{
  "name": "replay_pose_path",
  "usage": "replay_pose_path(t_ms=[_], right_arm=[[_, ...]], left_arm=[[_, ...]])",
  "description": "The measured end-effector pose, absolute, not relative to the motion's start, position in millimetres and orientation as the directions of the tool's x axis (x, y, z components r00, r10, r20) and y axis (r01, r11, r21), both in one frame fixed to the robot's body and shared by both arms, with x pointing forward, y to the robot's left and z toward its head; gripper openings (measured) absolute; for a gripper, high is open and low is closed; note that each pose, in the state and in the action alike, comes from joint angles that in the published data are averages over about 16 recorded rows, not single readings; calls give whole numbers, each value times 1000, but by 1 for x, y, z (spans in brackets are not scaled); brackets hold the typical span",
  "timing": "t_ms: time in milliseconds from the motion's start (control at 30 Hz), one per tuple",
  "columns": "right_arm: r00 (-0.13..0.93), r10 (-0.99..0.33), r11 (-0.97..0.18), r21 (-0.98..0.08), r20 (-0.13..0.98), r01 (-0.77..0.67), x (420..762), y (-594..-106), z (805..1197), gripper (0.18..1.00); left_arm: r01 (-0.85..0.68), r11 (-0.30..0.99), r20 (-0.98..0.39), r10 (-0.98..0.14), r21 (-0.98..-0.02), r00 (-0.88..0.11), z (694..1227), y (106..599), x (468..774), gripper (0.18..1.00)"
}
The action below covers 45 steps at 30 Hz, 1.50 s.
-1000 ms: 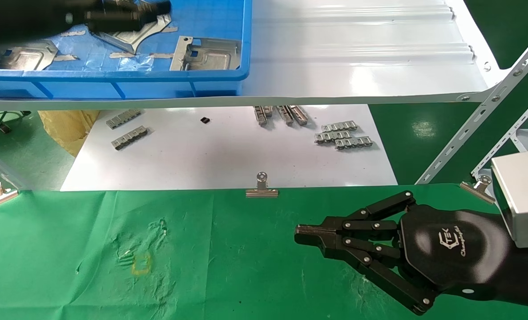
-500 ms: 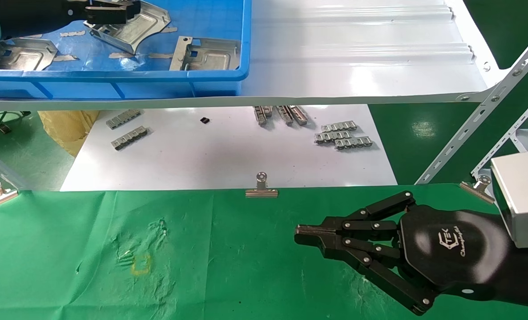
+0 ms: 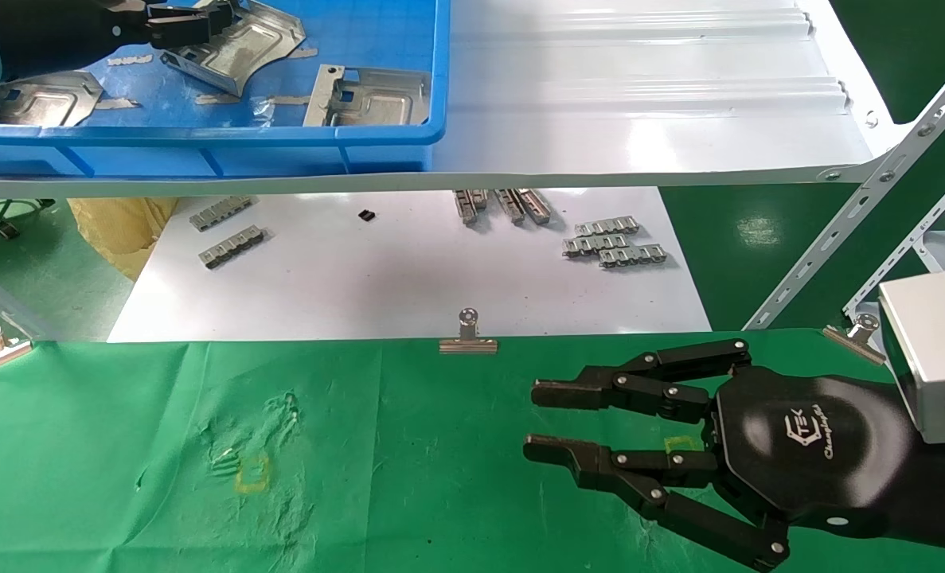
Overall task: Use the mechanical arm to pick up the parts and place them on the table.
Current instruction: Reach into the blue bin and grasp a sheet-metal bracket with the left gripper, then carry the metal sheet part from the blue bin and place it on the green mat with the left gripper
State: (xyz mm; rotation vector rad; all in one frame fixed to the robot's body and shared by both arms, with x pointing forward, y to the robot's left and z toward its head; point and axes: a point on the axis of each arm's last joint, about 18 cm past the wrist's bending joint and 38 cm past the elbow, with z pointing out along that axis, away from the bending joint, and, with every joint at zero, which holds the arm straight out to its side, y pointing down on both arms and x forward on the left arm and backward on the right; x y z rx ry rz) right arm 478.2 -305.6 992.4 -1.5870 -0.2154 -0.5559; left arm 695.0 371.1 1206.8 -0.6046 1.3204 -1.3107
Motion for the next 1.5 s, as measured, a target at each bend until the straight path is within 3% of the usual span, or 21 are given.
replay_pose_path(t_ms=[233, 633, 833, 1200, 1500], right_arm=[[861, -192, -106, -882, 471, 459, 478, -306, 992, 435], [861, -192, -106, -882, 471, 459, 478, -306, 992, 726], [861, -192, -106, -882, 471, 459, 478, -306, 992, 846], [861, -192, -106, -882, 471, 459, 478, -306, 992, 970], [861, -192, -106, -882, 471, 459, 478, -306, 992, 998]], left_arm=[[324, 265, -349, -906, -908, -240, 1203, 373, 696, 676], [340, 277, -370, -894, -899, -252, 1204, 372, 693, 399], [396, 271, -404, -863, -877, -304, 1215, 367, 677, 314], [559, 310, -612, -611, -769, -503, 1203, 343, 618, 273], [672, 372, -768, -342, -640, -542, 1152, 335, 581, 272]])
